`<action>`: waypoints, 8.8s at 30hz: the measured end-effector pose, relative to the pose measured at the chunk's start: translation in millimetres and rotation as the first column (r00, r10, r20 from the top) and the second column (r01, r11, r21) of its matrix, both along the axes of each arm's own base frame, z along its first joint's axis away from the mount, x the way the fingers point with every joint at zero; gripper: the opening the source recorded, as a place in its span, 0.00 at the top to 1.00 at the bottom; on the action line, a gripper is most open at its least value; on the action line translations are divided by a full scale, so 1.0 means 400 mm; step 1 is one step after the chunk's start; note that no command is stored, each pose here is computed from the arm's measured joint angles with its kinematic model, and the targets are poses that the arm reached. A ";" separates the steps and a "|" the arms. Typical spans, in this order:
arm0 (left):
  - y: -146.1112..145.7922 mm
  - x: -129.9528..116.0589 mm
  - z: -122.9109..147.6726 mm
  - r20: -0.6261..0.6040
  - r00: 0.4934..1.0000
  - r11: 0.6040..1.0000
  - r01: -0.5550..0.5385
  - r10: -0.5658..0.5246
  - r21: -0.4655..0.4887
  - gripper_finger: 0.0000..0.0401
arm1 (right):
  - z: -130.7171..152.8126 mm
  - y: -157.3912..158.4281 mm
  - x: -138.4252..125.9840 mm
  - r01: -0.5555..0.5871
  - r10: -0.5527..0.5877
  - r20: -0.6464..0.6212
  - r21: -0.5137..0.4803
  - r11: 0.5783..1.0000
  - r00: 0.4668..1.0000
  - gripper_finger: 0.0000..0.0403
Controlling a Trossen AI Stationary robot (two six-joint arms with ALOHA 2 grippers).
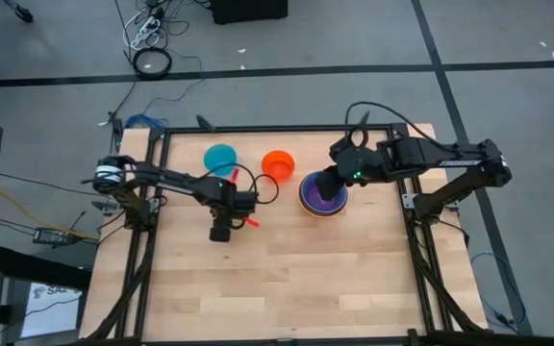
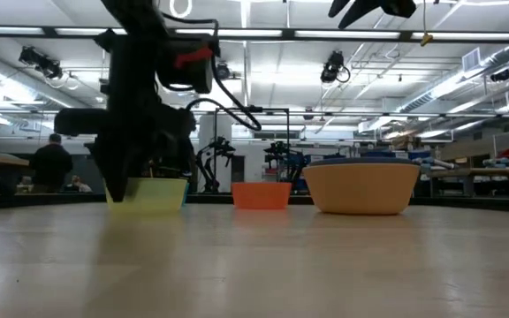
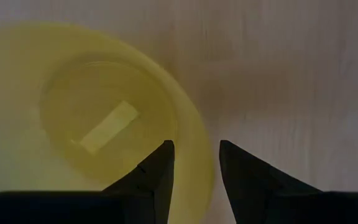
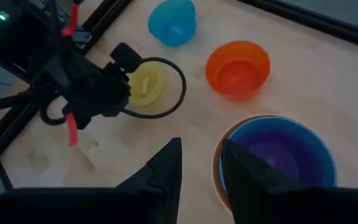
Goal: Nest bowls inside each other
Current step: Stack the yellow bowl on the top of the purple bowl, then stack the orange bowl on the top of the yellow bowl, then stack the blue bowl on the top of the orange bowl
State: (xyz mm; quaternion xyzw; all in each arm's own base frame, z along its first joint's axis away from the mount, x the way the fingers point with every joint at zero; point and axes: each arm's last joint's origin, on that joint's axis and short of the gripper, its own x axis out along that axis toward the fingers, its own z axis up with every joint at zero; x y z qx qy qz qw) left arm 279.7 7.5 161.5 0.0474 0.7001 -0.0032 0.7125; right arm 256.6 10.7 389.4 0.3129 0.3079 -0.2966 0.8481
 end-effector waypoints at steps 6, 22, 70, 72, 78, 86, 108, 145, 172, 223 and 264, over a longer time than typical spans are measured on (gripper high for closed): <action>-0.003 0.012 -0.013 0.017 1.000 0.998 0.001 0.000 -0.055 0.79 | 0.004 0.000 -0.005 -0.003 0.003 0.006 0.008 1.000 1.000 0.75; 0.001 0.099 0.342 0.437 0.893 0.988 0.144 -0.107 -0.052 0.99 | 0.007 0.001 -0.010 -0.003 0.003 0.007 -0.002 1.000 1.000 0.75; 0.205 0.422 0.362 0.428 0.903 0.974 0.054 0.047 -0.222 0.79 | 0.125 0.052 -0.202 0.063 -0.060 0.299 -0.001 0.998 0.952 0.75; 0.236 0.392 0.357 0.339 0.940 0.988 0.081 -0.034 -0.128 0.79 | 0.124 0.052 -0.203 0.064 -0.061 0.296 0.000 0.998 0.953 0.75; 0.338 0.333 0.316 0.208 0.978 0.982 0.061 -0.023 -0.179 0.79 | 0.123 0.052 -0.203 0.064 -0.061 0.293 -0.001 0.998 0.954 0.75; 0.415 0.299 0.218 0.104 0.989 0.976 -0.086 0.108 -0.200 0.79 | 0.123 0.052 -0.203 0.061 -0.059 0.292 0.002 0.998 0.955 0.75; 0.412 0.327 0.177 0.214 0.966 0.974 0.177 -0.144 -0.142 0.52 | 0.121 0.047 -0.203 0.059 -0.051 0.277 -0.022 0.998 0.960 0.75; 0.388 0.301 0.091 0.079 0.994 0.984 0.083 -0.071 -0.156 0.99 | 0.113 0.029 -0.207 0.116 -0.104 0.243 -0.034 0.993 0.964 0.75; 0.159 0.522 0.246 0.525 0.848 0.975 0.171 -0.071 -0.145 0.99 | 0.148 0.029 -0.236 0.111 -0.109 0.369 0.016 0.994 0.923 0.75; 0.626 0.029 0.480 0.227 0.892 0.919 -0.369 0.392 -0.136 0.61 | 0.092 0.034 -0.221 0.116 -0.106 0.141 -0.064 0.991 0.984 0.75; 0.434 -0.133 0.119 0.203 0.979 1.000 -0.009 0.013 -0.023 0.61 | 0.081 0.025 -0.181 0.162 -0.157 0.144 -0.024 0.987 0.977 0.75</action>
